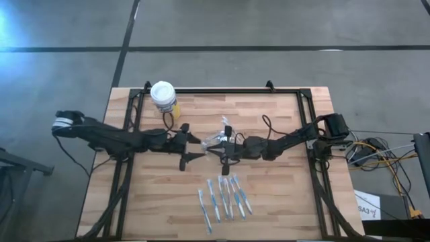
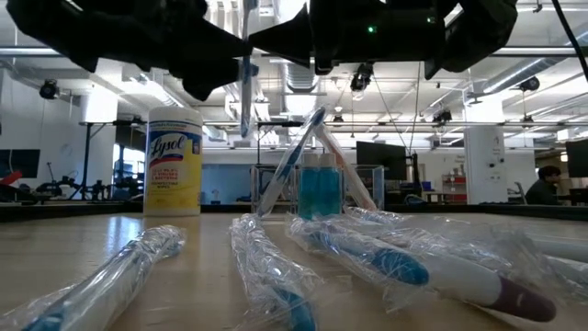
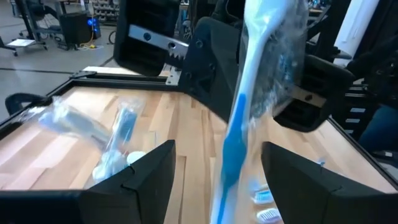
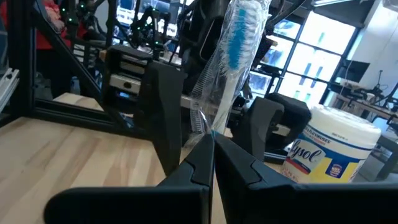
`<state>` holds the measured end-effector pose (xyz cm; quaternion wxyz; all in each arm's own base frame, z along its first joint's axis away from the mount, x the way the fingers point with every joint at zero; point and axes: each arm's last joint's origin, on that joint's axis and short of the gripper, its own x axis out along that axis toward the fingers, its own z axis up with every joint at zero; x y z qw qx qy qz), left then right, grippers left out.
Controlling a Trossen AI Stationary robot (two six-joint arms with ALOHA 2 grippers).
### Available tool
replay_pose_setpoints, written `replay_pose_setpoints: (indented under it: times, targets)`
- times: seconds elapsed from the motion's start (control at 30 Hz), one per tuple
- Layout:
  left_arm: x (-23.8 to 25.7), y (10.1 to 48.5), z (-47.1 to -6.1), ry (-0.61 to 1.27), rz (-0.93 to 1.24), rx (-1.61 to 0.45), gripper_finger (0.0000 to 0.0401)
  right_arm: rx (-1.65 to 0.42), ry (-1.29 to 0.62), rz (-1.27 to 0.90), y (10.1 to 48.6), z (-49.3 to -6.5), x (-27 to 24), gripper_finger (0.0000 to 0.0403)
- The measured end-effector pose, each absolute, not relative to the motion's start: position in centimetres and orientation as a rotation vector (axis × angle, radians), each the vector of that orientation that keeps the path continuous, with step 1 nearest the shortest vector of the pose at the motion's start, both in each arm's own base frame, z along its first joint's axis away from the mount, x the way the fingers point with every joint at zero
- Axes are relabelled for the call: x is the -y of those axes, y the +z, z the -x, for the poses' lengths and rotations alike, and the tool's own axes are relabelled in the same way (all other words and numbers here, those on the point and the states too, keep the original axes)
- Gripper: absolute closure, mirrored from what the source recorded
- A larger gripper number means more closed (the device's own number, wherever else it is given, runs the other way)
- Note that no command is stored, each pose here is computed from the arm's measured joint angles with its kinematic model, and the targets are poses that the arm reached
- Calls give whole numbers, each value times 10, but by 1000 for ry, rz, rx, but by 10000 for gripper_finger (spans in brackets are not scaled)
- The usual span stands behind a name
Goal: Pick & Place toothbrushing station
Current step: Put the blue toothbrush into the left section of the transparent organizer
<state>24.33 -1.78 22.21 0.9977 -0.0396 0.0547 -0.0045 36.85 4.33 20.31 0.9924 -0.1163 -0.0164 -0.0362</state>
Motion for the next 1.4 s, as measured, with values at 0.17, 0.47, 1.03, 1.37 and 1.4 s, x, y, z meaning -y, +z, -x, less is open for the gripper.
replay_pose_setpoints:
  times: [0.17, 0.47, 1.03, 1.37, 1.4]
  targets:
    - [19, 226, -253, -26, 68, -109, 160, 27, -72, 232, 202, -368, -43, 394]
    - [19, 226, -249, -33, 70, -106, 185, 31, -68, 233, 202, -367, -46, 394]
    - [22, 224, -254, -121, 43, -114, 381, 34, -64, 187, 202, -368, -46, 382]
    - [22, 236, -230, -102, 37, -158, 383, 5, -82, 156, 212, -351, -43, 284]
    - [21, 239, -226, -93, 29, -166, 383, -1, -80, 156, 215, -345, -42, 280]
